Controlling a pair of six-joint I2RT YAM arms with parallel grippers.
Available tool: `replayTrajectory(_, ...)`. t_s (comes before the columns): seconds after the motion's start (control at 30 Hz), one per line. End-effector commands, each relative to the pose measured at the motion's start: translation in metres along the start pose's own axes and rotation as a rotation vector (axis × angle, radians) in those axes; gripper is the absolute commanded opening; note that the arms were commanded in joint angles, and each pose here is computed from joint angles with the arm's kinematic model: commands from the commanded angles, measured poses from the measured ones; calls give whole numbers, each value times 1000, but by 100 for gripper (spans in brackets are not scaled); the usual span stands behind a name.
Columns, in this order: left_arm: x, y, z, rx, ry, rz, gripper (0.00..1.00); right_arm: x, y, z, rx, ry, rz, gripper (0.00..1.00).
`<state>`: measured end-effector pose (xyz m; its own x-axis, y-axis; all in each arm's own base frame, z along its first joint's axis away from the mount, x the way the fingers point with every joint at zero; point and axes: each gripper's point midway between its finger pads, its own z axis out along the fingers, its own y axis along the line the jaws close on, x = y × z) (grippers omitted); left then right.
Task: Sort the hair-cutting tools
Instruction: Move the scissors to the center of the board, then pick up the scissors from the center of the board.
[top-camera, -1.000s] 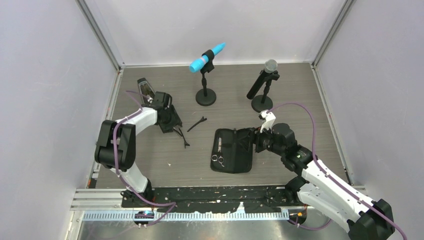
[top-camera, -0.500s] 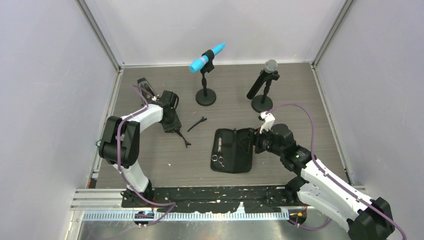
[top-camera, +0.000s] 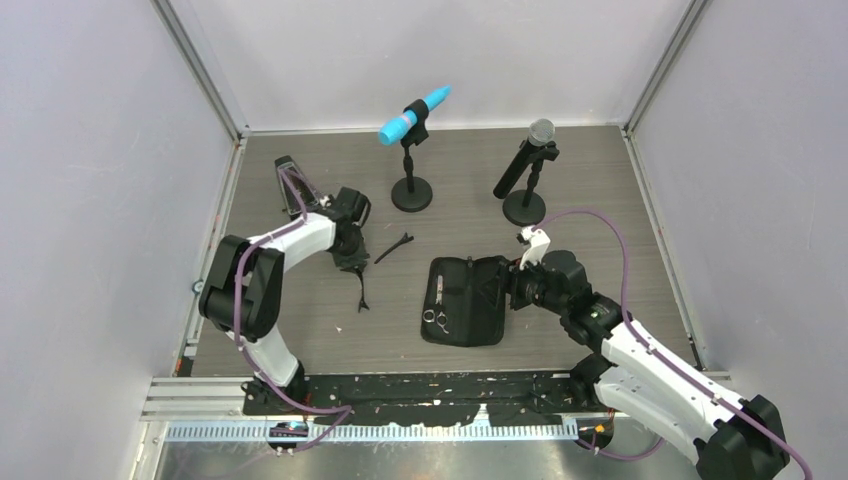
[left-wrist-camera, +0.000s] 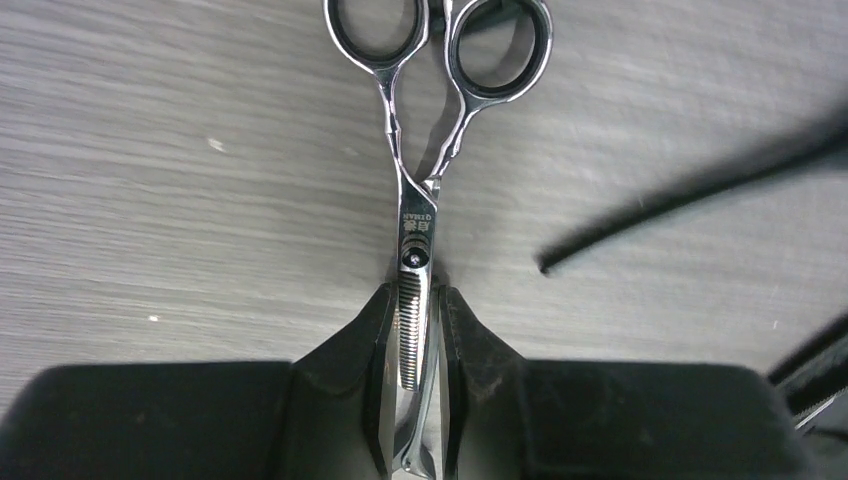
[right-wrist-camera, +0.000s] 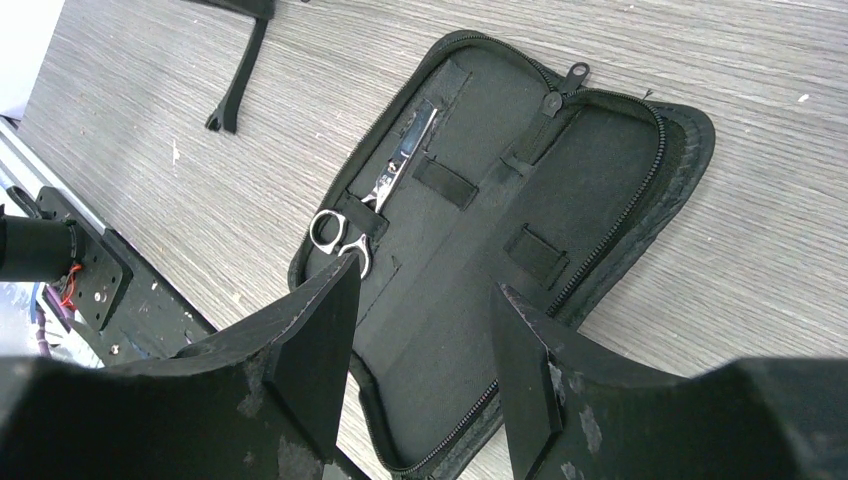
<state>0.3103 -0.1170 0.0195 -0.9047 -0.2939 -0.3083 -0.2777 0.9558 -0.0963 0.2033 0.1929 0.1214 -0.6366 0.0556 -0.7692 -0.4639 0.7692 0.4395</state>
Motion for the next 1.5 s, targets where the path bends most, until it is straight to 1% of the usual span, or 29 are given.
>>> replayTrajectory(0.0, 54, -8, -10, 52, 144, 157, 15, -13, 8, -3, -29, -59, -9, 59)
replayTrajectory(0.1, 59, -8, -12, 65, 134, 179, 22, -10, 6, -3, -25, -50, -6, 59)
replayTrajectory(0.2, 52, -8, -16, 60, 106, 173, 43, -9, 7, -1, -28, -42, -5, 59)
replayTrajectory(0.23, 48, -8, -18, 49, 94, 170, 49, -10, 7, -1, -29, -40, -5, 59)
replayTrajectory(0.27, 44, -8, -19, 43, 82, 167, 52, -10, 8, 0, -30, -39, -5, 59)
replayTrajectory(0.3, 40, -8, -20, 32, 72, 164, 55, -10, 8, 0, -30, -36, -4, 59)
replayTrajectory(0.4, 26, -13, -20, 12, 47, 162, 55, -11, 8, 0, -29, -38, -4, 59)
replayTrajectory(0.47, 20, -12, -15, -17, 56, 168, 54, -11, 8, 0, -28, -40, -4, 59)
replayTrajectory(0.57, 20, -10, -5, -52, 91, 169, 49, -11, 8, 0, -27, -37, -2, 59)
replayTrajectory(0.73, 32, -9, 3, -47, 155, 171, 44, -11, 4, 1, -10, -35, -6, 59)
replayTrajectory(0.8, 37, -8, 4, -43, 168, 172, 40, -12, 3, 2, -2, -35, -8, 59)
replayTrajectory(0.97, 38, -8, 1, -28, 162, 186, 21, -15, 0, 5, 25, -17, -12, 59)
replayTrajectory(1.0, 36, -9, -1, -24, 151, 190, 15, -17, 0, 6, 30, -12, -14, 59)
replayTrajectory(1.03, 32, -10, -5, -18, 134, 196, 5, -19, 1, 6, 32, -8, -16, 59)
replayTrajectory(1.07, 27, -11, -9, -12, 115, 199, 0, -17, -1, 7, 39, 5, -19, 59)
replayTrajectory(1.23, 4, -19, -39, 29, 23, 225, 0, -9, -11, 8, 96, 82, -40, 59)
replayTrajectory(1.47, -13, -27, -80, 101, -69, 274, 0, -8, 1, 5, 59, 141, -37, 59)
